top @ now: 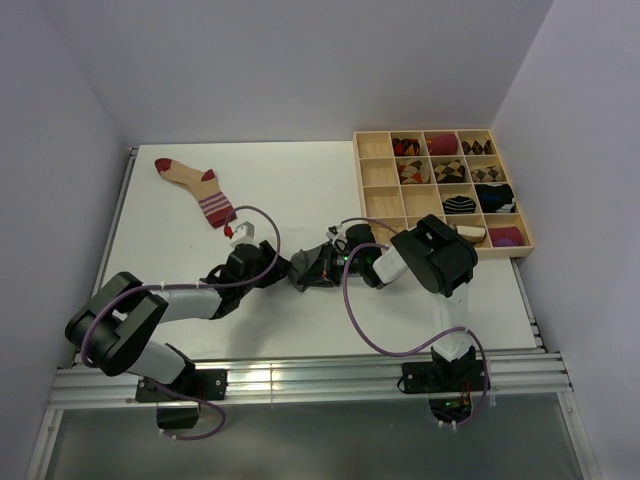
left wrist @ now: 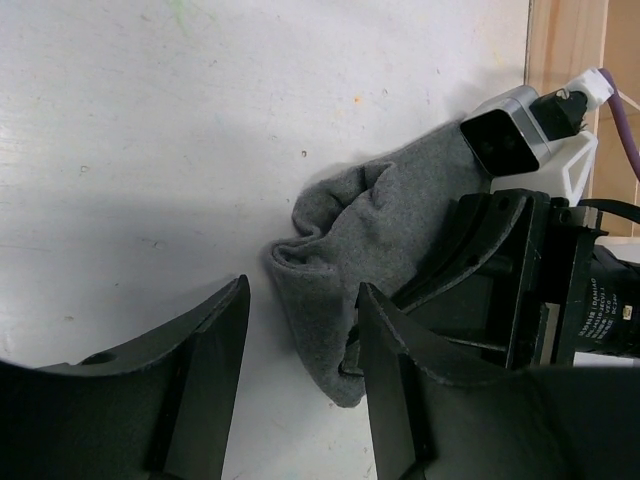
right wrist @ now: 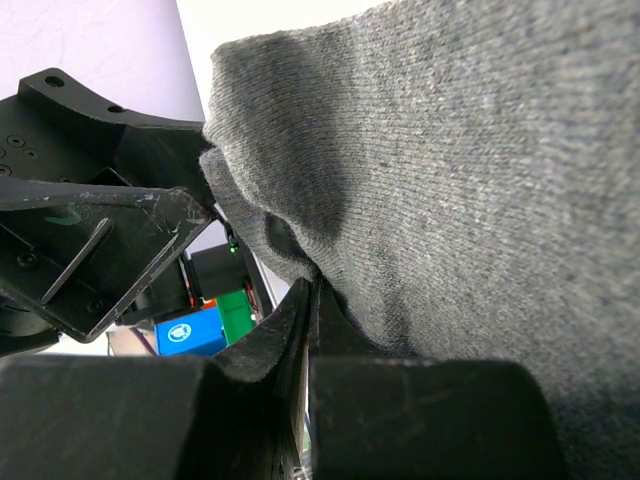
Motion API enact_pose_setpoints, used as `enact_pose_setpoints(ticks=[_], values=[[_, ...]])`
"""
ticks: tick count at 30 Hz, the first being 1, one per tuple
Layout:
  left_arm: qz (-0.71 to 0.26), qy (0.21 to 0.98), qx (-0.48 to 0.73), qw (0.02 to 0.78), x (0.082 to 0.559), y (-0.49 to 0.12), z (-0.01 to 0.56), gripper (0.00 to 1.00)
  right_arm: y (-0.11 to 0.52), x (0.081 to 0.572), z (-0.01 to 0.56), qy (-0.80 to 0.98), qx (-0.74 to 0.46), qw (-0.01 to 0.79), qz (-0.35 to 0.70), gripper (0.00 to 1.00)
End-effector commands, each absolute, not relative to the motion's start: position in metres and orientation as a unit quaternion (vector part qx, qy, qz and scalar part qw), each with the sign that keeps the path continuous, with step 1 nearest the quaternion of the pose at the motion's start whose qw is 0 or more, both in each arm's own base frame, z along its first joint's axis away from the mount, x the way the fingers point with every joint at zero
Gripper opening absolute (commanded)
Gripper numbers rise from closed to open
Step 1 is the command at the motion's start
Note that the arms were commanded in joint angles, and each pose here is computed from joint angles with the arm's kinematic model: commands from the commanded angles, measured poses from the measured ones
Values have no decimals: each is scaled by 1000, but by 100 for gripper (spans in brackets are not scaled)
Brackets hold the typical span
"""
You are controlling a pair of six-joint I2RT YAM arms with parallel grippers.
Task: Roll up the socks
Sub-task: Roll the sock at the center of the board.
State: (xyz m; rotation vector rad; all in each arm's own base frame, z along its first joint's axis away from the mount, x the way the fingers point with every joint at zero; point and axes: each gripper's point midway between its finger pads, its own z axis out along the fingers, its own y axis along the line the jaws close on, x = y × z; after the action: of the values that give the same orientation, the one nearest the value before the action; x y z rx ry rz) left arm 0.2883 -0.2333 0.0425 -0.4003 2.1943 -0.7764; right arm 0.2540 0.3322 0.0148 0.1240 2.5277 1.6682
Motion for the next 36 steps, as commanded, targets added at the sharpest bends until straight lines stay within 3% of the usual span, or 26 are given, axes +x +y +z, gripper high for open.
enact_pose_setpoints(ticks=[1, 16, 19, 22, 26, 36], values=[[-322, 845, -145, 400, 300, -242, 58, 53, 313, 249, -27, 868, 77, 41, 488, 0], [-219, 903, -150, 338, 308, -238, 25, 34, 309, 252, -24, 883, 54, 61, 463, 1], [-172, 919, -156, 318, 306, -233, 20, 16, 308, 259, -14, 890, 27, 91, 446, 6], [-104, 937, -164, 292, 297, -222, 15, 5, 310, 262, 1, 890, -12, 129, 436, 13], [-45, 946, -169, 275, 289, -215, 17, 4, 313, 267, 24, 882, -79, 208, 417, 27], [-10, 960, -150, 236, 282, -219, 17, 4, 314, 259, 82, 809, -241, 457, 280, 44]])
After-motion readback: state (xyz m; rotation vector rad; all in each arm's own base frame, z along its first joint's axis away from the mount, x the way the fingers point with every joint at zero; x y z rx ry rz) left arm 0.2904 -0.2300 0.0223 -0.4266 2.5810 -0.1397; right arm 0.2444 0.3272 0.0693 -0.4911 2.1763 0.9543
